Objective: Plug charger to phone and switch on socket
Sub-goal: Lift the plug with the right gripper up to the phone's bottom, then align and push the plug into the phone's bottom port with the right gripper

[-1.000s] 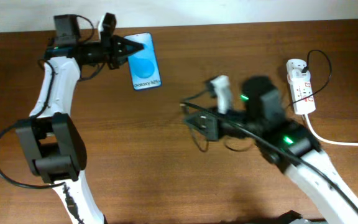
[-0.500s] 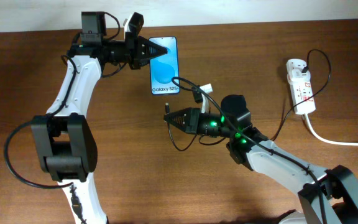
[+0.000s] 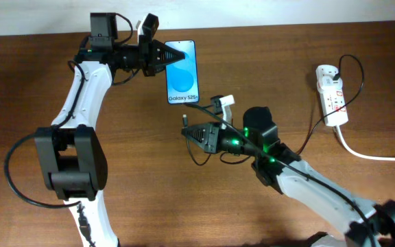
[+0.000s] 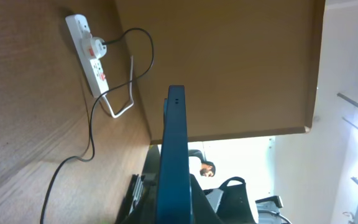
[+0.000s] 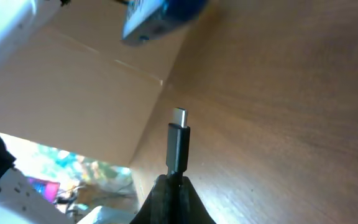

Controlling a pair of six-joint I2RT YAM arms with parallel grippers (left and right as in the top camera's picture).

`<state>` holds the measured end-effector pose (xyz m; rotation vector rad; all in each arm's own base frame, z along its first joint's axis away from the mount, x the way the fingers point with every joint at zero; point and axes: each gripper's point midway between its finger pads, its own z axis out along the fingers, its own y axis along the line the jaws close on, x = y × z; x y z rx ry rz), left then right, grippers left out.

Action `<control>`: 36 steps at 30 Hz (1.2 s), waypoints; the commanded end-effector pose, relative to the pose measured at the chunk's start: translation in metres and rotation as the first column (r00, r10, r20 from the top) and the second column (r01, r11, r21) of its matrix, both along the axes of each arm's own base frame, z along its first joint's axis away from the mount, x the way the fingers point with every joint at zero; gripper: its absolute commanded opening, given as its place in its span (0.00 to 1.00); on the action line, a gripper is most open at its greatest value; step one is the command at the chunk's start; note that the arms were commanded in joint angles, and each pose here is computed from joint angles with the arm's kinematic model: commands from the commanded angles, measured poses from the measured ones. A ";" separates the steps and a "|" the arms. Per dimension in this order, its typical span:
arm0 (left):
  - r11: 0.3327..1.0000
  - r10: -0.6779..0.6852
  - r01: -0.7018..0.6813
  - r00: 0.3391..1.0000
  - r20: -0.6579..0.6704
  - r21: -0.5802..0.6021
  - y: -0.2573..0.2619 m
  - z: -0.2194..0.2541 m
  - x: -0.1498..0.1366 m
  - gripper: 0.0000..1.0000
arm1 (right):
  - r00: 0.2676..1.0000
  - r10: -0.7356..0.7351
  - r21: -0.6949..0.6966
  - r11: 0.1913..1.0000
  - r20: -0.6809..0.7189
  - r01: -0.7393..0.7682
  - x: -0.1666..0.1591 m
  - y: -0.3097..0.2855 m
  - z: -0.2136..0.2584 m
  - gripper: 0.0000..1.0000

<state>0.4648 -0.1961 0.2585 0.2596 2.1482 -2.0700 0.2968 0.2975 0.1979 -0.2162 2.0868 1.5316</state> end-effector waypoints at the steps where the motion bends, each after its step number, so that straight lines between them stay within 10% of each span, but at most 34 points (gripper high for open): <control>1: 1.000 -0.011 0.011 1.000 0.002 -0.016 0.002 0.008 -0.002 0.00 | 0.989 -0.073 -0.016 0.997 0.128 0.076 0.007 -0.008 0.024 0.04; 36: 0.999 -0.029 0.029 0.999 0.021 0.014 -0.020 0.002 -0.006 0.00 | 0.987 -0.116 -0.075 0.989 0.111 0.125 0.019 -0.014 0.025 0.04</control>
